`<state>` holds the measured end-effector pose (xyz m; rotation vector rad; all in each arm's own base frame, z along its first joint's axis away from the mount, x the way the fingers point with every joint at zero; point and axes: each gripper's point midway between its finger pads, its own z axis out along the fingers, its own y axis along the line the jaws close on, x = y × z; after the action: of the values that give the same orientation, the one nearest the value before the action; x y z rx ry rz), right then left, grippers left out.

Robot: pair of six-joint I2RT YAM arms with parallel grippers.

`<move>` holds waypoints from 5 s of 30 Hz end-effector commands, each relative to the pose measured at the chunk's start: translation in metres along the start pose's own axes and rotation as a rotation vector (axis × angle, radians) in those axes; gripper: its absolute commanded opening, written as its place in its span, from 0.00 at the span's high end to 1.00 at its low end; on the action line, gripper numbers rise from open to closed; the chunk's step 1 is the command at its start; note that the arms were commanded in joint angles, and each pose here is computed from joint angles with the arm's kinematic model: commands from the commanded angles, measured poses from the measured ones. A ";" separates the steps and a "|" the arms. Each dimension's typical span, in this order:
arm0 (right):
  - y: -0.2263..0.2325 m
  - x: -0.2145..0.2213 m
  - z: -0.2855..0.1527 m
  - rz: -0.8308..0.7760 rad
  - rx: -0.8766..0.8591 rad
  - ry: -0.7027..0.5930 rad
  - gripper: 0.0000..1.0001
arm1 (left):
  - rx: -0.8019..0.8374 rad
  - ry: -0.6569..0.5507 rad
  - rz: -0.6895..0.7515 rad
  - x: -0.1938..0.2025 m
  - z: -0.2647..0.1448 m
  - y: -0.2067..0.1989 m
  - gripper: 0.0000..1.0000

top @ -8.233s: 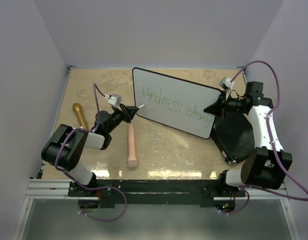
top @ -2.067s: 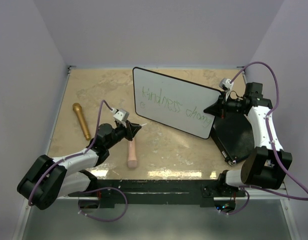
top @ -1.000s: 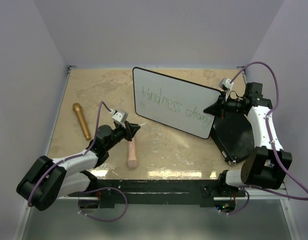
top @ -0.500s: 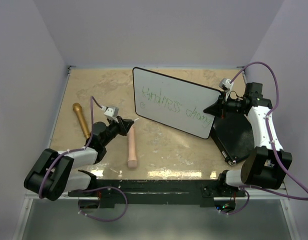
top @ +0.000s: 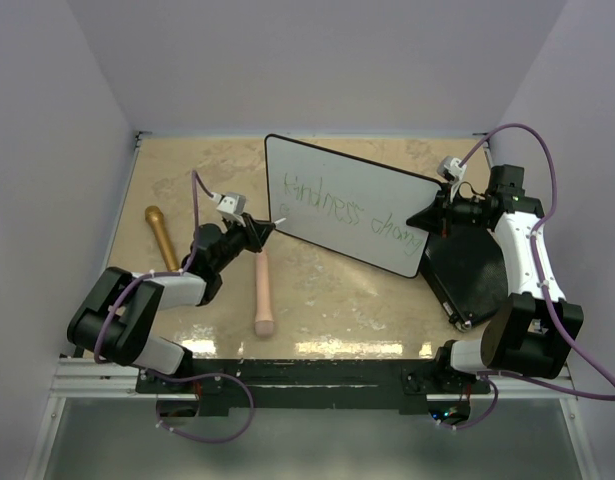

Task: Write a sentence on the whiteboard
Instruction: Write on the whiteboard at the center of the board.

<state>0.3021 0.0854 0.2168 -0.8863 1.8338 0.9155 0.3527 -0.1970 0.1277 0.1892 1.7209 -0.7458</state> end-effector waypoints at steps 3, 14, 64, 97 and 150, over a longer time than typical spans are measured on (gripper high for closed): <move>-0.009 0.008 0.001 -0.034 0.030 0.044 1.00 | 0.069 -0.088 0.045 -0.028 0.010 -0.017 1.00; -0.009 0.008 0.001 -0.037 0.032 0.045 1.00 | 0.093 -0.070 0.059 -0.023 0.016 -0.025 1.00; -0.010 0.010 0.002 -0.032 0.027 0.048 1.00 | 0.112 -0.066 0.164 -0.024 0.035 -0.032 1.00; -0.009 0.010 0.003 -0.032 0.025 0.049 1.00 | -0.018 -0.113 0.195 -0.040 0.031 -0.010 1.00; -0.009 0.010 0.003 -0.035 0.023 0.049 1.00 | -0.015 0.062 0.165 0.002 0.044 -0.001 1.00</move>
<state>0.3072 0.0851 0.2149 -0.9049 1.8142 0.9046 0.3697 -0.2281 0.1005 0.3662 1.8092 -0.6751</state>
